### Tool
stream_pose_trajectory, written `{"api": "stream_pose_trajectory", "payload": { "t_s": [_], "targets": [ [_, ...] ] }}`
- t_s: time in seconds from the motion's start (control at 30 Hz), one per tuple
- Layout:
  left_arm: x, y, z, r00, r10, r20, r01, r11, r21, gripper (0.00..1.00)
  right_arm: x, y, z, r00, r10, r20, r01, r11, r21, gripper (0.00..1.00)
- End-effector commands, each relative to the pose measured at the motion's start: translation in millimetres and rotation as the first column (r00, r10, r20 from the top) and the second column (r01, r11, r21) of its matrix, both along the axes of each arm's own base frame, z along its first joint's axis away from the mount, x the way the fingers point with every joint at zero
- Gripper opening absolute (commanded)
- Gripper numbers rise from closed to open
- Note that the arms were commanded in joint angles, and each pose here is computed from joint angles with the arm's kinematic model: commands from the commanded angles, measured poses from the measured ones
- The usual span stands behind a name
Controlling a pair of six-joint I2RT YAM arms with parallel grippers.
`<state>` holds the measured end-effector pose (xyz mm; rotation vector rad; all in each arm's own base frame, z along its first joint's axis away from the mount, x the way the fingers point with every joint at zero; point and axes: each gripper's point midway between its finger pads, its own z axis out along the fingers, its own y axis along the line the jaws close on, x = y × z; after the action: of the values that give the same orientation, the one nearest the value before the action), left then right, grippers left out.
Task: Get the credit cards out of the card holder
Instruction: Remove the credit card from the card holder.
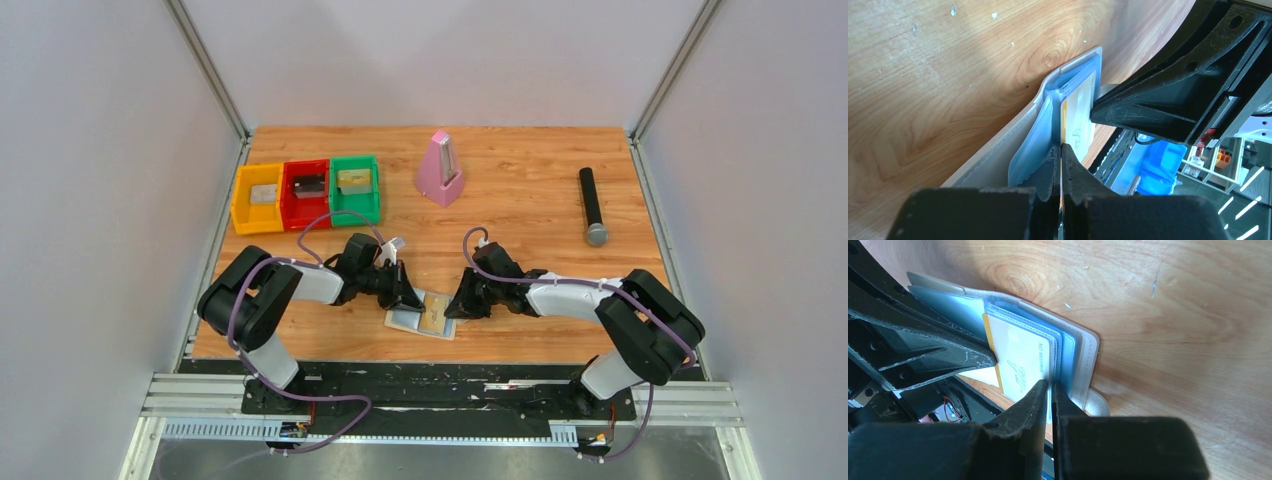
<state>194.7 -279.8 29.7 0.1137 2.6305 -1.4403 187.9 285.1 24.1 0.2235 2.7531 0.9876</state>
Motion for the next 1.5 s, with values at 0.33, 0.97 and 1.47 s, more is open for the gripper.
{"api": "stream_pose_trajectory", "payload": {
  "t_s": [0.33, 0.97, 1.47],
  "targets": [
    [13, 22, 13, 0.997, -0.020, 0.072, 0.016, 0.999, 0.052, 0.00, -2, -12, -14, 1.000, -0.028, -0.005, 0.028, 0.999, -0.041, 0.08],
    [27, 57, 33, 0.987, 0.115, 0.110, -0.130, 0.981, 0.145, 0.00, 13, -10, 18, 0.996, 0.001, 0.086, 0.002, 0.999, -0.045, 0.12],
    [27, 64, 57, 0.974, 0.180, 0.137, -0.199, 0.971, 0.135, 0.00, 31, 11, 80, 0.966, 0.022, 0.256, -0.044, 0.996, 0.082, 0.50]
  ]
}}
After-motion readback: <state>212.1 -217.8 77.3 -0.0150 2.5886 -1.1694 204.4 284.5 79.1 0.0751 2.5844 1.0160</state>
